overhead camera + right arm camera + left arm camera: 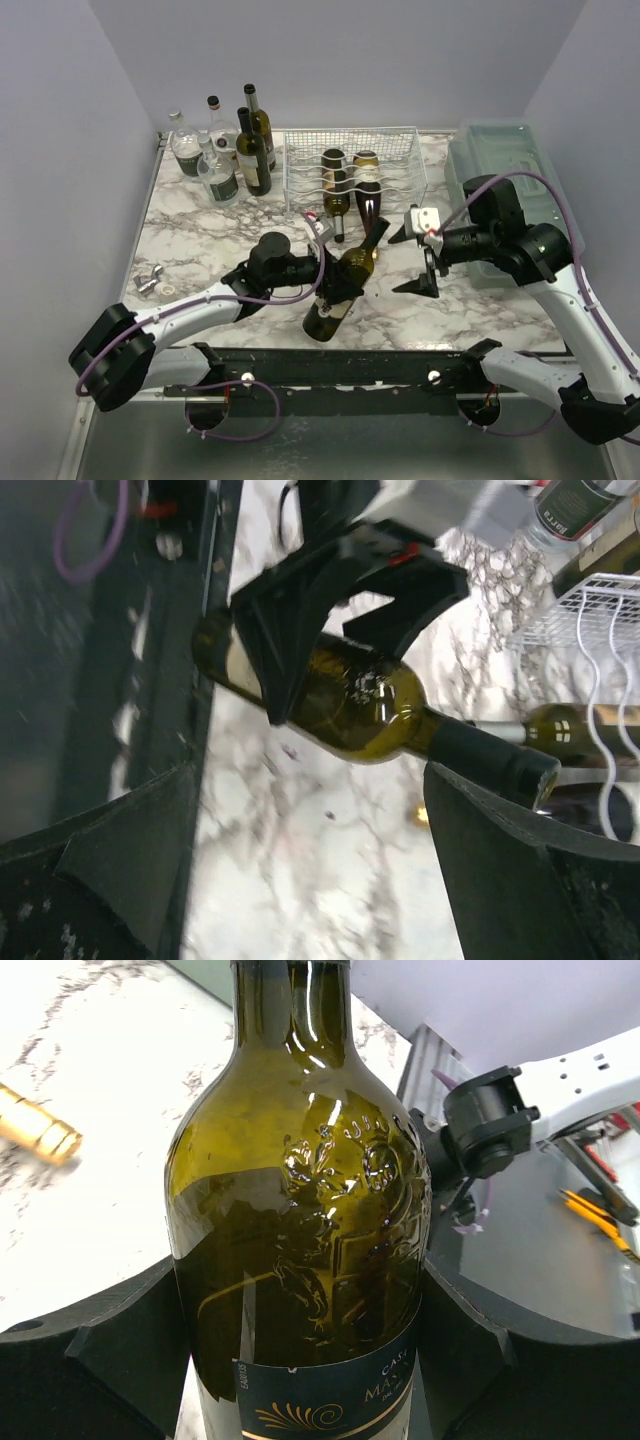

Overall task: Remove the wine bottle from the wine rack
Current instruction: Pick up the wine bottle from the wine rack.

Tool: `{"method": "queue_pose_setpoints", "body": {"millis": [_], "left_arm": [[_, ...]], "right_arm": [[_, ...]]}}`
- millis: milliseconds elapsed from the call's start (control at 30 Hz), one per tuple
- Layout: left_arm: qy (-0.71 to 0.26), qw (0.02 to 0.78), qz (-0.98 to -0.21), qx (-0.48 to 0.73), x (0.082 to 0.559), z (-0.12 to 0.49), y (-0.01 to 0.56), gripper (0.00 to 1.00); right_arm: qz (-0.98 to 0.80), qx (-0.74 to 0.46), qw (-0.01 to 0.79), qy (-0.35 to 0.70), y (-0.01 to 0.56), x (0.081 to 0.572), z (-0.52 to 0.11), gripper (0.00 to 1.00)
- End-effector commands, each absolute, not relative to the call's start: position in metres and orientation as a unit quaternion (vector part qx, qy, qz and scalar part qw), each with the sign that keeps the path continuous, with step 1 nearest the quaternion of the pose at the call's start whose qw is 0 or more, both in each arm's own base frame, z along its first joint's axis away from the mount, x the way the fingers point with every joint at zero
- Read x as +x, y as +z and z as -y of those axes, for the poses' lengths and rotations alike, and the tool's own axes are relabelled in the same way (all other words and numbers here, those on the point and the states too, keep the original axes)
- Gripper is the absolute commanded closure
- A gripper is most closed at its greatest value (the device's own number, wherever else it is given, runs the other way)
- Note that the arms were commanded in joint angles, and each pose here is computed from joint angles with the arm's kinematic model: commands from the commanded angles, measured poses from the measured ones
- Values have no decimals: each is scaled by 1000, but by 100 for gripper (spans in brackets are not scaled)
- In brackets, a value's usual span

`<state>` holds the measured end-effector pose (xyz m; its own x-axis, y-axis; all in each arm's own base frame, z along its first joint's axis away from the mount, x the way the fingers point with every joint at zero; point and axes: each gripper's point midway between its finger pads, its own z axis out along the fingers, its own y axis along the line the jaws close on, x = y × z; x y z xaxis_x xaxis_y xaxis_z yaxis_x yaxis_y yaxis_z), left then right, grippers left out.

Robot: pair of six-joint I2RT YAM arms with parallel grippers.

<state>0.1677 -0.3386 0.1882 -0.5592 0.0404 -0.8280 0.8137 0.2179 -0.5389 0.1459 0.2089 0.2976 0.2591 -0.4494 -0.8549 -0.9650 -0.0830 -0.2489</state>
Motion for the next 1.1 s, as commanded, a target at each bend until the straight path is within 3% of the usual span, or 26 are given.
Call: {"method": "queue_pose_setpoints", "body": {"millis": [0, 433, 933, 1067], "left_arm": [[-524, 482, -639, 291, 183, 327, 231, 100], [-486, 585, -595, 259, 171, 313, 252, 100], [-464, 642, -576, 202, 181, 324, 275, 100], [-464, 641, -577, 203, 180, 331, 274, 100]], "right_arm": [[-606, -514, 420, 439, 354, 144, -237, 1], [-743, -243, 424, 457, 348, 216, -245, 4], [-735, -232, 391, 503, 325, 232, -270, 7], [-715, -255, 402, 512, 330, 230, -280, 18]]}}
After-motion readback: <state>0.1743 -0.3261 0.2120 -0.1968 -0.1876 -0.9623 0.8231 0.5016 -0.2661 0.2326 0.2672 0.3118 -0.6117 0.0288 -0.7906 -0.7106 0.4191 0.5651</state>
